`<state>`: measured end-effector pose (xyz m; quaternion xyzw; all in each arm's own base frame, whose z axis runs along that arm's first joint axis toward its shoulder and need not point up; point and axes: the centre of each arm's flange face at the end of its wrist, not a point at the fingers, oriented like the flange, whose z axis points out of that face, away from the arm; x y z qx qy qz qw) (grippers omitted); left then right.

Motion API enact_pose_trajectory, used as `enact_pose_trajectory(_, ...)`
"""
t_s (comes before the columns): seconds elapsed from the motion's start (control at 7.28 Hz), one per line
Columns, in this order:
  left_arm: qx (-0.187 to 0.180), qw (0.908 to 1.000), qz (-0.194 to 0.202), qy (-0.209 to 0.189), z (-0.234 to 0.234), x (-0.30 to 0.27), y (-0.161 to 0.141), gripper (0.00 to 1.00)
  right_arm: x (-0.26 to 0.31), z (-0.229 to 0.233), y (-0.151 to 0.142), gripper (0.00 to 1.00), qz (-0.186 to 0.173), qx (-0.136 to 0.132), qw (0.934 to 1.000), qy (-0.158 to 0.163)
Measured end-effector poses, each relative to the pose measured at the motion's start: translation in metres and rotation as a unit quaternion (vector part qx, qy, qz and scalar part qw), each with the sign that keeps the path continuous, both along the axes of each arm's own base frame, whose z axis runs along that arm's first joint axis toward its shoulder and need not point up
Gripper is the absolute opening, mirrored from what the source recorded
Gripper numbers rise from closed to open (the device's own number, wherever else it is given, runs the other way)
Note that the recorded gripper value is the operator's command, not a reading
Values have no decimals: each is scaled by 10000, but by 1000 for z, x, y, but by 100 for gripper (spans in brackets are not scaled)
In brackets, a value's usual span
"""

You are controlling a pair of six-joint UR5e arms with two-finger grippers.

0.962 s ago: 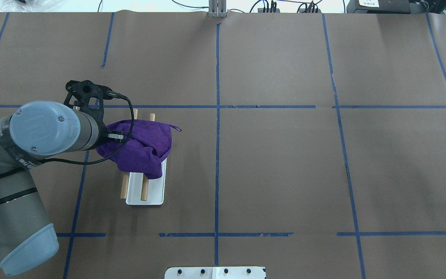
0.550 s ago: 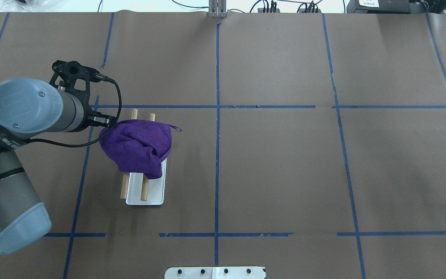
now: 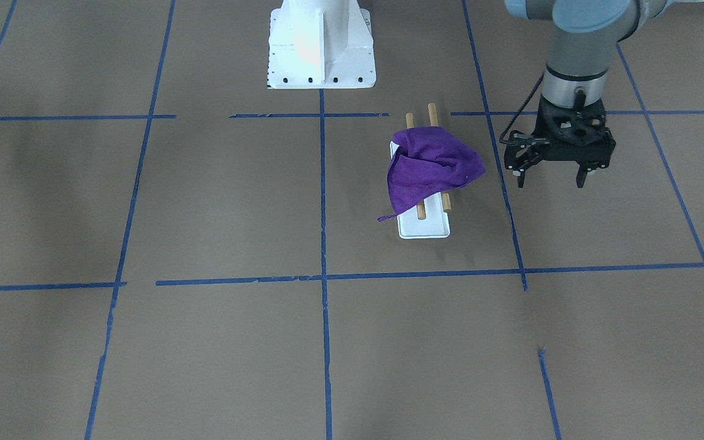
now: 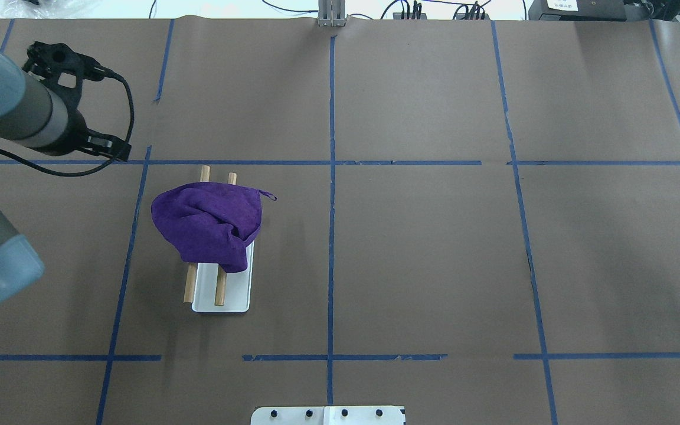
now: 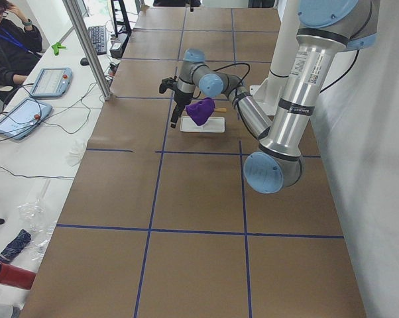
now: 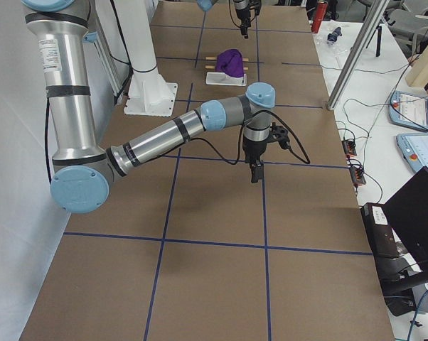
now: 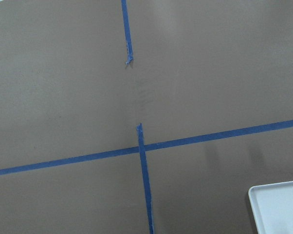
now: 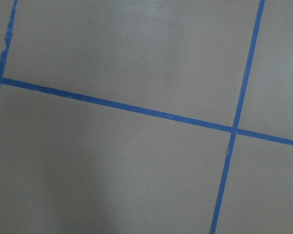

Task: Hang towel on rack

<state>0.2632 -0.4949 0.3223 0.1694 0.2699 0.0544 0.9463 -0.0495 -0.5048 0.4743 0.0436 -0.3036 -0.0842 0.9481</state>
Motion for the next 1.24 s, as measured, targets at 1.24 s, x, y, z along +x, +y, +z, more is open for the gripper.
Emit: enact_pose_trajectory(1.24, -1065, 9873, 1107, 411, 293, -323, -63, 100, 119, 145, 11, 100, 450, -594, 9901, -1186)
